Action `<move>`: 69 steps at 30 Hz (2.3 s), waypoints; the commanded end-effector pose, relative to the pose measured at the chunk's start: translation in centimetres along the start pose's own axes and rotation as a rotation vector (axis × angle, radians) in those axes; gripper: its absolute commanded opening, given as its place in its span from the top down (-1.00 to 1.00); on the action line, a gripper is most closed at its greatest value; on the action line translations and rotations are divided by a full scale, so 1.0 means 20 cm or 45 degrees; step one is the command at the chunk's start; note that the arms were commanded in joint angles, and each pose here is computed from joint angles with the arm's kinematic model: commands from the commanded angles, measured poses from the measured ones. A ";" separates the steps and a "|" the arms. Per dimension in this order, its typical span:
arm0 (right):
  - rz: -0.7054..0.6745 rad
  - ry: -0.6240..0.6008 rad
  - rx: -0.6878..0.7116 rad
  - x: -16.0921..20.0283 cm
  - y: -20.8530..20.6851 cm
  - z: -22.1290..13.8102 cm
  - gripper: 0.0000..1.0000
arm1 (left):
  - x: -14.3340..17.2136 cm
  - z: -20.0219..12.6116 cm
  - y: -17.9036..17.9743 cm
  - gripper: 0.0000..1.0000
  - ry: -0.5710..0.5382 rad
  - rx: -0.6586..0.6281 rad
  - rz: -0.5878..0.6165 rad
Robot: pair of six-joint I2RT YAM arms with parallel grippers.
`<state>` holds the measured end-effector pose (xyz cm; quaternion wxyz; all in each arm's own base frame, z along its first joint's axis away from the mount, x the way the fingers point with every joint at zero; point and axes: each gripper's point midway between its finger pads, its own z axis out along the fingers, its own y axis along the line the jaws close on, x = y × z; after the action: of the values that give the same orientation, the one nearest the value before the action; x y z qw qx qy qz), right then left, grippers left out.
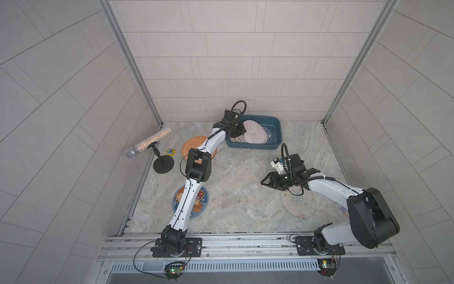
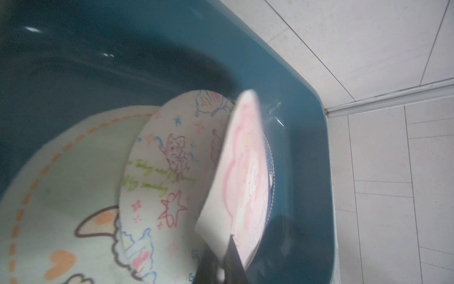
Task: Put the coasters into the storage box
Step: Place the coaster in the storage box, then move the coaster to the center of the board.
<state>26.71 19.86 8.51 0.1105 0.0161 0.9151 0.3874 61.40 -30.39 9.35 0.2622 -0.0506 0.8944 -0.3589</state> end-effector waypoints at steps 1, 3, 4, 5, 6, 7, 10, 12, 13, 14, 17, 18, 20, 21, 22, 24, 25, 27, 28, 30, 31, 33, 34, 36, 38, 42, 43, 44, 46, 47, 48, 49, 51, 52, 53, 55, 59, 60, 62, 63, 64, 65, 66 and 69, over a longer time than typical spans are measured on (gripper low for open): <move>-0.009 -0.026 0.004 -0.03 0.01 -0.02 -0.24 | -0.05 -0.11 -0.13 0.27 -0.050 -0.022 0.063; -0.010 -0.035 0.015 -0.03 0.01 -0.03 -0.24 | -0.05 -0.13 -0.13 -0.12 -0.055 -0.041 0.074; -0.015 -0.039 0.026 -0.03 0.01 -0.04 -0.24 | -0.06 -0.14 -0.13 -0.24 -0.056 -0.052 0.080; -0.016 -0.042 0.037 -0.04 0.01 -0.05 -0.24 | -0.06 -0.15 -0.12 -0.37 -0.057 -0.061 0.081; -0.020 -0.044 0.046 -0.04 0.00 -0.06 -0.24 | -0.06 -0.16 -0.13 -0.46 -0.061 -0.061 0.086; -0.022 -0.049 0.054 -0.04 0.00 -0.08 -0.25 | -0.07 -0.17 -0.14 -0.52 -0.065 -0.064 0.090; -0.019 -0.065 0.086 -0.05 -0.02 -0.11 -0.26 | -0.08 -0.21 -0.16 -0.63 -0.075 -0.071 0.103; -0.010 -0.081 0.112 -0.06 -0.04 -0.14 -0.27 | -0.09 -0.23 -0.18 -0.67 -0.081 -0.068 0.109; -0.005 -0.088 0.129 -0.06 -0.05 -0.15 -0.28 | -0.09 -0.25 -0.19 -0.69 -0.086 -0.064 0.116; -0.002 -0.094 0.144 -0.06 -0.06 -0.17 -0.29 | -0.09 -0.26 -0.20 -0.70 -0.088 -0.066 0.121; 0.009 -0.100 0.203 -0.06 -0.11 -0.20 -0.35 | -0.09 -0.30 -0.22 -0.75 -0.092 -0.066 0.139; 0.018 -0.101 0.223 -0.06 -0.13 -0.21 -0.37 | -0.08 -0.31 -0.23 -0.76 -0.092 -0.068 0.143; 0.049 -0.117 0.280 -0.06 -0.18 -0.24 -0.41 | -0.07 -0.34 -0.24 -0.78 -0.089 -0.070 0.151; 0.064 -0.128 0.315 -0.05 -0.21 -0.26 -0.44 | -0.07 -0.35 -0.25 -0.80 -0.088 -0.068 0.154; 0.082 -0.140 0.356 -0.05 -0.25 -0.28 -0.48 | -0.06 -0.36 -0.26 -0.80 -0.088 -0.063 0.160; 0.112 -0.158 0.420 -0.04 -0.31 -0.33 -0.55 | -0.04 -0.39 -0.28 -0.82 -0.086 -0.054 0.173; 0.127 -0.165 0.451 -0.04 -0.34 -0.35 -0.60 | -0.02 -0.41 -0.30 -0.83 -0.090 -0.044 0.182; 0.158 -0.180 0.523 -0.03 -0.41 -0.41 -0.68 | 0.01 -0.45 -0.34 -0.87 -0.095 -0.028 0.202; 0.173 -0.188 0.563 -0.02 -0.44 -0.44 -0.72 | 0.03 -0.47 -0.35 -0.89 -0.094 -0.017 0.208; 0.206 -0.210 0.653 -0.02 -0.51 -0.50 -0.80 | 0.07 -0.50 -0.37 -0.95 -0.097 0.001 0.214; 0.220 -0.220 0.708 -0.01 -0.55 -0.54 -0.85 | 0.09 -0.52 -0.37 -0.97 -0.096 0.009 0.212; 0.252 -0.248 0.798 0.00 -0.61 -0.61 -0.93 | 0.13 -0.56 -0.38 -0.99 -0.098 0.028 0.208; 0.275 -0.261 0.847 0.01 -0.64 -0.64 -0.97 | 0.16 -0.58 -0.38 -0.99 -0.096 0.034 0.207; 0.315 -0.291 0.932 0.02 -0.70 -0.70 -0.99 | 0.20 -0.61 -0.38 -0.99 -0.091 0.037 0.205; 0.358 -0.315 0.998 0.04 -0.77 -0.76 -0.99 | 0.25 -0.65 -0.37 -0.99 -0.082 0.042 0.207; 0.488 -0.323 1.067 0.11 -0.90 -0.81 -0.99 | 0.36 -0.71 -0.35 -0.99 -0.054 0.043 0.210; 0.525 -0.326 1.074 0.13 -0.94 -0.82 -0.99 | 0.38 -0.73 -0.35 -0.99 -0.046 0.041 0.214; 0.558 -0.336 1.074 0.14 -0.96 -0.82 -0.99 | 0.40 -0.74 -0.34 -1.00 -0.040 0.039 0.215; 0.622 -0.364 1.068 0.15 -1.00 -0.83 -0.99 | 0.43 -0.78 -0.33 -0.99 -0.032 0.033 0.215; 0.644 -0.370 1.064 0.15 -1.01 -0.83 -0.99 | 0.45 -0.79 -0.32 -0.99 -0.030 0.030 0.215; 0.656 -0.382 1.066 0.15 -1.02 -0.83 -1.00 | 0.46 -0.80 -0.32 -0.99 -0.030 0.031 0.216; 0.669 -0.386 1.071 0.16 -1.03 -0.83 -0.99 | 0.47 -0.82 -0.31 -0.99 -0.030 0.031 0.214; 0.696 -0.395 1.062 0.16 -1.04 -0.83 -1.00 | 0.49 -0.84 -0.31 -0.99 -0.030 0.036 0.209; 0.708 -0.402 1.052 0.16 -1.05 -0.82 -1.00 | 0.50 -0.85 -0.31 -0.99 -0.028 0.040 0.207; 0.718 -0.413 1.036 0.15 -1.05 -0.82 -0.99 | 0.51 -0.85 -0.31 -0.99 -0.025 0.042 0.205; 0.755 -0.362 1.004 0.20 -1.08 -0.76 -0.99 | 0.53 -0.87 -0.31 -0.99 -0.026 0.044 0.205; 0.791 -0.287 0.936 0.24 -1.08 -0.68 -0.99 | 0.56 -0.89 -0.31 -0.99 -0.024 0.044 0.201; 0.802 -0.276 0.918 0.25 -1.08 -0.66 -0.99 | 0.56 -0.90 -0.31 -0.99 -0.023 0.045 0.202; 0.821 -0.266 0.883 0.26 -1.08 -0.63 -0.99 | 0.57 -0.91 -0.31 -0.99 -0.023 0.045 0.202; 0.827 -0.260 0.869 0.27 -1.07 -0.61 -1.00 | 0.57 -0.91 -0.31 -0.99 -0.024 0.043 0.202; 0.829 -0.261 0.856 0.27 -1.07 -0.61 -0.99 | 0.57 -0.91 -0.31 -0.99 -0.025 0.045 0.201; 0.833 -0.256 0.841 0.27 -1.06 -0.60 -1.00 | 0.57 -0.92 -0.31 -0.99 -0.031 0.046 0.203; 0.835 -0.256 0.828 0.27 -1.05 -0.59 -0.99 | 0.57 -0.92 -0.32 -0.99 -0.031 0.048 0.203; 0.837 -0.258 0.752 0.27 -1.02 -0.56 -1.00 | 0.58 -0.93 -0.33 -0.99 -0.032 0.055 0.207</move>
<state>21.05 -4.45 2.01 0.0945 0.3677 0.9236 0.0525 41.94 -26.64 18.15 0.2865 0.0142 0.8952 -0.3411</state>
